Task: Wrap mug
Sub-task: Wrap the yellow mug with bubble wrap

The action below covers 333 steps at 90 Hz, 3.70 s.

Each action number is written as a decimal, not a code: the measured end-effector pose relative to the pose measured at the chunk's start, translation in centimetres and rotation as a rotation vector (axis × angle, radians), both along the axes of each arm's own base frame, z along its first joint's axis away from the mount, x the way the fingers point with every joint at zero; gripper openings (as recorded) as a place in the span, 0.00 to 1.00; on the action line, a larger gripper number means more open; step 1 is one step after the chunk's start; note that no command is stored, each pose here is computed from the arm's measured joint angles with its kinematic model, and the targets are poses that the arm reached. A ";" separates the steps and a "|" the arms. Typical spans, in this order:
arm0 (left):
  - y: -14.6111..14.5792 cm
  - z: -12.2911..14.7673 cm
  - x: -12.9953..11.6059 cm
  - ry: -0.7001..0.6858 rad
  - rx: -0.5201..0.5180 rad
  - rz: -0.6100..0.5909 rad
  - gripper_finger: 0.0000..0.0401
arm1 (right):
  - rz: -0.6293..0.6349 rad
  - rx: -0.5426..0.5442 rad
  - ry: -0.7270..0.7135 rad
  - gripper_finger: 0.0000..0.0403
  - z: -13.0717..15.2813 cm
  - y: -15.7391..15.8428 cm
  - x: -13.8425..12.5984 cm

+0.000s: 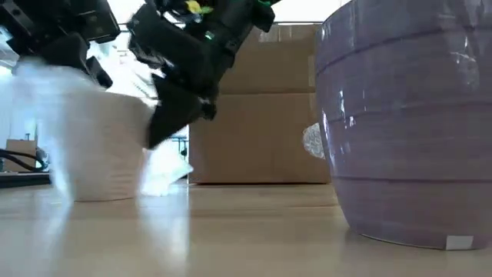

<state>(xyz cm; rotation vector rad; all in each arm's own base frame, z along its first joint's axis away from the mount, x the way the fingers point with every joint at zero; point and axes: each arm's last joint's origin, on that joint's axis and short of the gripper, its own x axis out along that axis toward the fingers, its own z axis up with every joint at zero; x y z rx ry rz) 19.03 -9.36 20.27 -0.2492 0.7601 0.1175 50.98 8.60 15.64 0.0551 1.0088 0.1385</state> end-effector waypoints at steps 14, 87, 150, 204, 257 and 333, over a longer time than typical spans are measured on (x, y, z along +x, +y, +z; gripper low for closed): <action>0.0 0.1 0.0 -0.010 0.001 -0.003 0.00 | 0.053 -0.005 -0.059 0.00 0.4 1.7 0.1; 1.1 5.8 -3.8 0.059 -0.087 0.064 0.00 | 0.058 -0.137 -0.155 0.00 2.9 -2.0 3.3; -1.7 2.5 -0.7 0.160 -0.093 -0.001 0.00 | 0.112 -0.144 -0.109 0.00 1.1 -0.8 3.3; -1.6 1.6 -0.5 0.139 -0.074 -0.003 0.00 | 0.160 -0.067 -0.141 0.00 2.7 -0.4 3.0; -0.7 3.0 -1.7 0.013 -0.135 0.025 0.00 | 0.150 -0.064 -0.117 0.00 1.0 -0.4 3.4; -1.2 5.0 -1.0 -0.028 -0.121 -0.016 0.00 | 0.153 -0.056 -0.091 0.00 -0.4 0.1 3.7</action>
